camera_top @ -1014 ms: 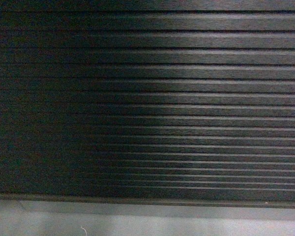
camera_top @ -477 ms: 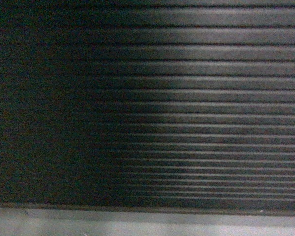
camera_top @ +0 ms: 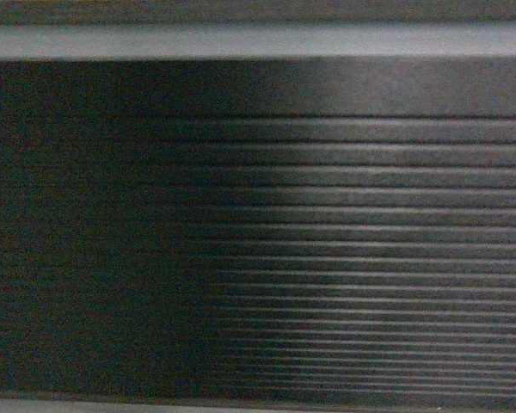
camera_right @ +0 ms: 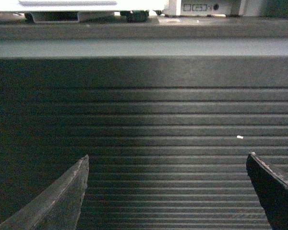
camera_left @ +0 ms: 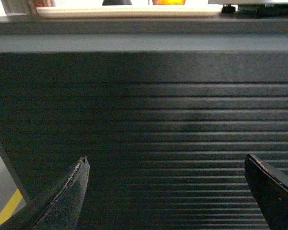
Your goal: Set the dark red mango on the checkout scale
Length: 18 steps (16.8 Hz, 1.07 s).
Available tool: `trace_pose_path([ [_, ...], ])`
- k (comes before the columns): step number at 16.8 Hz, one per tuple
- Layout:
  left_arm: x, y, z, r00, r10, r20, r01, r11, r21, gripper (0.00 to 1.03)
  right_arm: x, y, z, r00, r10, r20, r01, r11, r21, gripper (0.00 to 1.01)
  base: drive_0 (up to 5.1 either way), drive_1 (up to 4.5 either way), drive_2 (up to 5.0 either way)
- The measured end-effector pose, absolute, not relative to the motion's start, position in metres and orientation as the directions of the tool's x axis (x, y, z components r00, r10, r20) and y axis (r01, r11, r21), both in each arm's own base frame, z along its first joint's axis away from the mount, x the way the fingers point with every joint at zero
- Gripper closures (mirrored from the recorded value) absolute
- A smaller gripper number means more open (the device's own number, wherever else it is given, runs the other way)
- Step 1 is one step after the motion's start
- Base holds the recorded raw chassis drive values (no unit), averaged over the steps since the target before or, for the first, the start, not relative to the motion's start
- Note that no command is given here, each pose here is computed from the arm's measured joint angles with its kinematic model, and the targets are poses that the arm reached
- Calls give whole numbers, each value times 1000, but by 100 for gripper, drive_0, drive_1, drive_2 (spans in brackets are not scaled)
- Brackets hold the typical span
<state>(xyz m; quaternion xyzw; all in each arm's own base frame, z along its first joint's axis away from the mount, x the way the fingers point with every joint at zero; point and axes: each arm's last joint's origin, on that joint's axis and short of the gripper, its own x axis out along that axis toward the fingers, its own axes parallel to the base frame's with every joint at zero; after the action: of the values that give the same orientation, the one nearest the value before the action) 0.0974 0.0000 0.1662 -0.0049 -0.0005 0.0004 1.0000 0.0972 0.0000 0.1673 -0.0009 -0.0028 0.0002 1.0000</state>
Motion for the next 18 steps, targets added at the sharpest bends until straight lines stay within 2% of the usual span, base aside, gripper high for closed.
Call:
trace_pose_path([
  [18, 97, 0, 167, 1000, -2, 7, 2, 1000, -7, 5, 97, 0, 167, 1000, 1, 4, -1, 1000, -1, 3, 0, 0, 0],
])
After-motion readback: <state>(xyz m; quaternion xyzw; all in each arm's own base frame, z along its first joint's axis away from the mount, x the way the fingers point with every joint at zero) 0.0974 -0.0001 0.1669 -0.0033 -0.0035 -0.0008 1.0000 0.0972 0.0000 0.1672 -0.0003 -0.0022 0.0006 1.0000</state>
